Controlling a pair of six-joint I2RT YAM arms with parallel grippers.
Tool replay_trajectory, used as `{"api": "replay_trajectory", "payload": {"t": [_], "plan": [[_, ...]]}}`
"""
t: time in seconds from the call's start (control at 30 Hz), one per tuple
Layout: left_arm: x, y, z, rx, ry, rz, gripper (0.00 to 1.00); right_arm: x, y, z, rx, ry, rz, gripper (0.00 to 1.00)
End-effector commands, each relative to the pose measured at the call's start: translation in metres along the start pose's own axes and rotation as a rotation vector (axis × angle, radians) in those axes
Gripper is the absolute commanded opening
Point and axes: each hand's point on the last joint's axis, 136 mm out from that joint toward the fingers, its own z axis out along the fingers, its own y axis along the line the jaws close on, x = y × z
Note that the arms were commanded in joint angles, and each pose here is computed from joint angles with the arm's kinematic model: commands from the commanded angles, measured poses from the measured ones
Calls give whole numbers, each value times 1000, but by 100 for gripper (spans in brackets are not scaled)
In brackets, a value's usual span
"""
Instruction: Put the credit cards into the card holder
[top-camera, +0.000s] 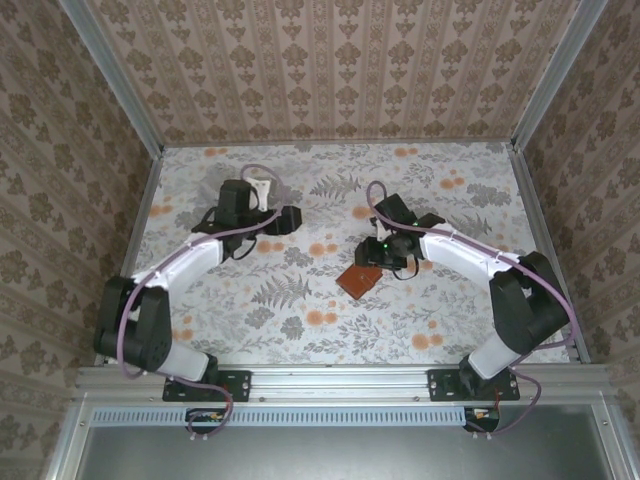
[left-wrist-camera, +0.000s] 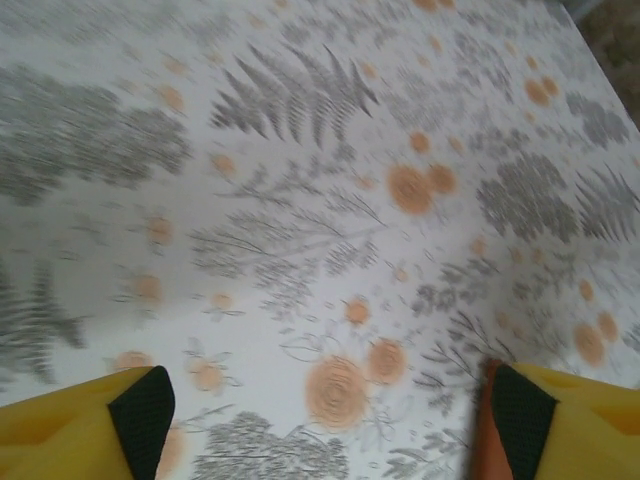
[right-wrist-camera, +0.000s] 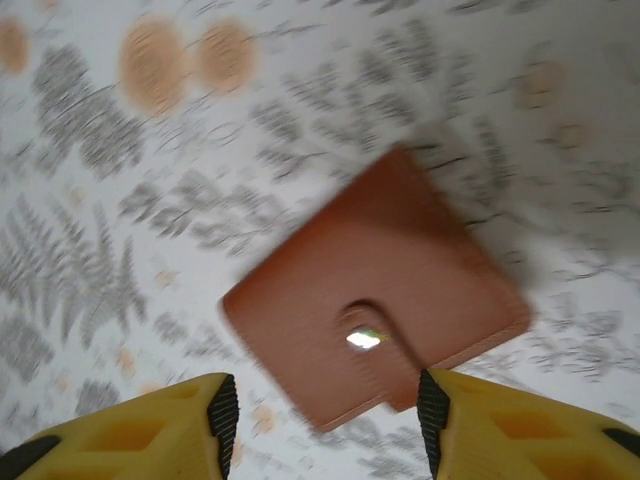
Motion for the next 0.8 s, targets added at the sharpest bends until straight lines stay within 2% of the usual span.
{"api": "replay_trajectory", "payload": {"t": [0.0,0.2,0.4,0.5,0.57,0.77], "plan": [[11,-42,18,194,106,-54,83,8,-11,17,37,9,99,49],[55,-76,56,299,312,-77,74,14,-28,36,79,11,136,44],[87,-88,77,311,397,-106,72,-1,-23,47,66,2,5,46],[103,-83,81,294,432,-135,71,-12,-7,50,-41,-21,-64,46],[112,-78,84,275,449,-165,71,-17,1,49,-97,-29,-81,46],[128,-76,89,273,470,-229,69,-25,-4,35,-90,-57,-16,45]]}}
